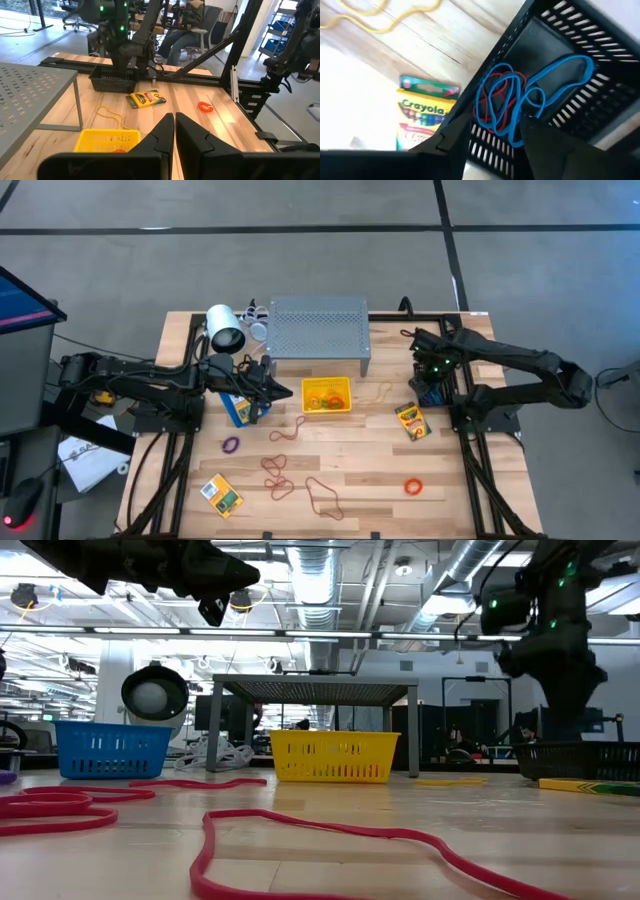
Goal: Pick & Place Office Desk Supplies
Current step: Put the orange spring keychain into the yellow bin
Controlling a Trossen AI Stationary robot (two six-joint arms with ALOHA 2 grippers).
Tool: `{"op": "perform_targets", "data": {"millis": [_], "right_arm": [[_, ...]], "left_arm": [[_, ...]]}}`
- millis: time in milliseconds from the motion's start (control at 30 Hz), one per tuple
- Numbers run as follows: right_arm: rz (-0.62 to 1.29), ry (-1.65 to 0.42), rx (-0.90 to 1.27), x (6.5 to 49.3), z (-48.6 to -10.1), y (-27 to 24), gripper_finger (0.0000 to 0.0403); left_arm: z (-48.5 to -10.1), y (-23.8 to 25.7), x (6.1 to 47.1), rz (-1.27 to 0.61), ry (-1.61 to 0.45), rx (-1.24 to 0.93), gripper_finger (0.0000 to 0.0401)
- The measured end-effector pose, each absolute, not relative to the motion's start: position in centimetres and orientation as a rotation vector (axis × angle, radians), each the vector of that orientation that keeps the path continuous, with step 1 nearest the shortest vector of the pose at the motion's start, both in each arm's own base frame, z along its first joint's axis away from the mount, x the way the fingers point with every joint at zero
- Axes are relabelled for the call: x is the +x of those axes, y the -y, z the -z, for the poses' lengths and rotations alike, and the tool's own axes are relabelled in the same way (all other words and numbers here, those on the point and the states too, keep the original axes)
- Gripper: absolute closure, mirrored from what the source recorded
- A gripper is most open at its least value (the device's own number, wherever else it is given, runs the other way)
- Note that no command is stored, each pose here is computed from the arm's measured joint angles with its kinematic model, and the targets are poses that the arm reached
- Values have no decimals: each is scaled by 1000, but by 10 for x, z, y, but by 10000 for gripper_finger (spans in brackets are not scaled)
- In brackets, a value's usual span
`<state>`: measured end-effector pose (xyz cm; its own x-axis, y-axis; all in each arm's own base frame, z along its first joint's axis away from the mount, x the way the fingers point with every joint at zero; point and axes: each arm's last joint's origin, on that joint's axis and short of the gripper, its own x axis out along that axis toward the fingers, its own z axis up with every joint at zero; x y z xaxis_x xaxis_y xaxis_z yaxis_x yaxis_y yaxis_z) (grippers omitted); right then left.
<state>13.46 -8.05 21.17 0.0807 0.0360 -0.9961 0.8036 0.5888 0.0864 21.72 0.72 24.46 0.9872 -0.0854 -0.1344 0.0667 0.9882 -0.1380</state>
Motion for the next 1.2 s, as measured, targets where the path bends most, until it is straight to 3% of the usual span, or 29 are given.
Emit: {"op": "perform_targets", "data": {"millis": [167, 367, 767, 967, 1200], "right_arm": [[609, -1349, 765, 125, -241, 67, 291], [336, -1268, 798, 120, -258, 32, 392], [-194, -1118, 617, 143, -275, -50, 401], [-246, -1273, 522, 155, -255, -94, 401], [-256, -1469, 448, 166, -217, -144, 391]], "left_arm": [[-245, -7, 217, 77, -141, -134, 390], [-245, -7, 217, 77, -140, -131, 390], [-250, -7, 218, 79, -78, -147, 390], [-257, -7, 225, 91, 26, -189, 390], [-261, 2, 254, 176, -13, -198, 390]]}}
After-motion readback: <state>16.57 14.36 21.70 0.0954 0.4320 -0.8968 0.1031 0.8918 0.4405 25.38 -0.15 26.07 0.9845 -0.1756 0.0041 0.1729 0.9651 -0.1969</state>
